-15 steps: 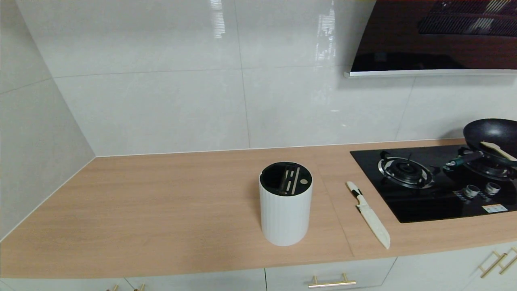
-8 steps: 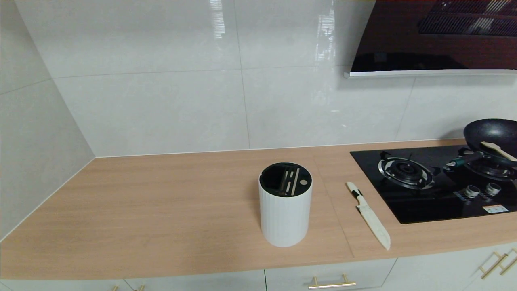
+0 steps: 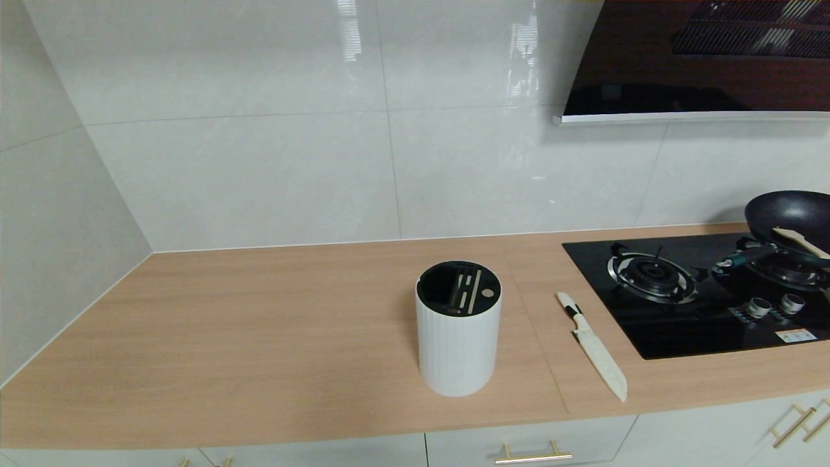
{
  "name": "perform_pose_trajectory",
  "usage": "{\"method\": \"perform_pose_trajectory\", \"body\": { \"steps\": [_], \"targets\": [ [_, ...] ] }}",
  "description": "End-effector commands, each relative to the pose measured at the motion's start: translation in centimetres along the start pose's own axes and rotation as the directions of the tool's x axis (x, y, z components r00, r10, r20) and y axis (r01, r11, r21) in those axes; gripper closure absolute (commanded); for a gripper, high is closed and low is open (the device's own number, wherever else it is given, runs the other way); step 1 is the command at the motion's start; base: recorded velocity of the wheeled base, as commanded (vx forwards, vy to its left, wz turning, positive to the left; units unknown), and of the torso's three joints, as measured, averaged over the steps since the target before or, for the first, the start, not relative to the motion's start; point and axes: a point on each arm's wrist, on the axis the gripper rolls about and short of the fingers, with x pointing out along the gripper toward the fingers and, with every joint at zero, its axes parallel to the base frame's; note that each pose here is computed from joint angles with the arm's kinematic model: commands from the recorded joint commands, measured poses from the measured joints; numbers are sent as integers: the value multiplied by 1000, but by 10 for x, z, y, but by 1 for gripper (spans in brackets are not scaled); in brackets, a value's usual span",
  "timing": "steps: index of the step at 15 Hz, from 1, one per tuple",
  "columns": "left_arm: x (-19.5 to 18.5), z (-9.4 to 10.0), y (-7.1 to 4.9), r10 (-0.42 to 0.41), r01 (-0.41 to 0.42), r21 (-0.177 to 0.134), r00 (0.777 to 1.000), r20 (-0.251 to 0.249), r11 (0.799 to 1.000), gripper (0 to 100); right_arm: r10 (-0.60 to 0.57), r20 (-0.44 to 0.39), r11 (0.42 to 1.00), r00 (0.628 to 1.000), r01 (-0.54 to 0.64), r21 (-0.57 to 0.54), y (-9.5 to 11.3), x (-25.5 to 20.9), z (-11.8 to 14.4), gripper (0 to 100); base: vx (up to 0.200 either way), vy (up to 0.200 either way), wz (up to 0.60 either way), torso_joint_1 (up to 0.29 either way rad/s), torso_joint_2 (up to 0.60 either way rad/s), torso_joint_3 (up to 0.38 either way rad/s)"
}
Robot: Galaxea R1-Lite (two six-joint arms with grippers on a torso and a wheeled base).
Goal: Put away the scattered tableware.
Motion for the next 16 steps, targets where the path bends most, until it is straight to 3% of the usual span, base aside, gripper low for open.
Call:
{"method": "perform_pose_trajectory", "body": {
  "steps": [1,4,6,7,8,10,12,16],
  "targets": [
    [0,0,0,1,-1,-1,1000,0,1000,0,49,38,998,998,-50,29,0,4,81,0,0,0,0,0,0,0],
    [0,0,0,1,-1,-1,1000,-1,1000,0,77,-198,997,977,-71,34,2,65,120,0,0,0,0,0,0,0],
    [0,0,0,1,-1,-1,1000,0,1000,0,92,-368,996,925,-88,27,5,114,120,0,0,0,0,0,0,0],
    [0,0,0,1,-1,0,1000,-1,1000,0,110,-413,994,904,-107,30,7,129,118,0,0,0,0,0,0,0],
    [0,0,0,1,-1,0,1000,-1,1000,0,141,-534,989,834,-143,38,15,170,107,0,0,0,0,0,0,0],
    [0,0,0,1,-1,-1,1000,-1,1000,0,153,-629,986,762,-161,44,22,212,92,0,0,0,0,0,0,0],
    [0,0,0,1,-1,-1,1000,-1,1000,0,152,-677,985,720,-166,44,27,250,73,0,0,0,0,0,0,0],
    [0,0,0,1,-1,0,1000,-1,1000,0,169,-710,981,683,-188,52,35,303,32,0,0,0,0,0,0,0]
  ]
}}
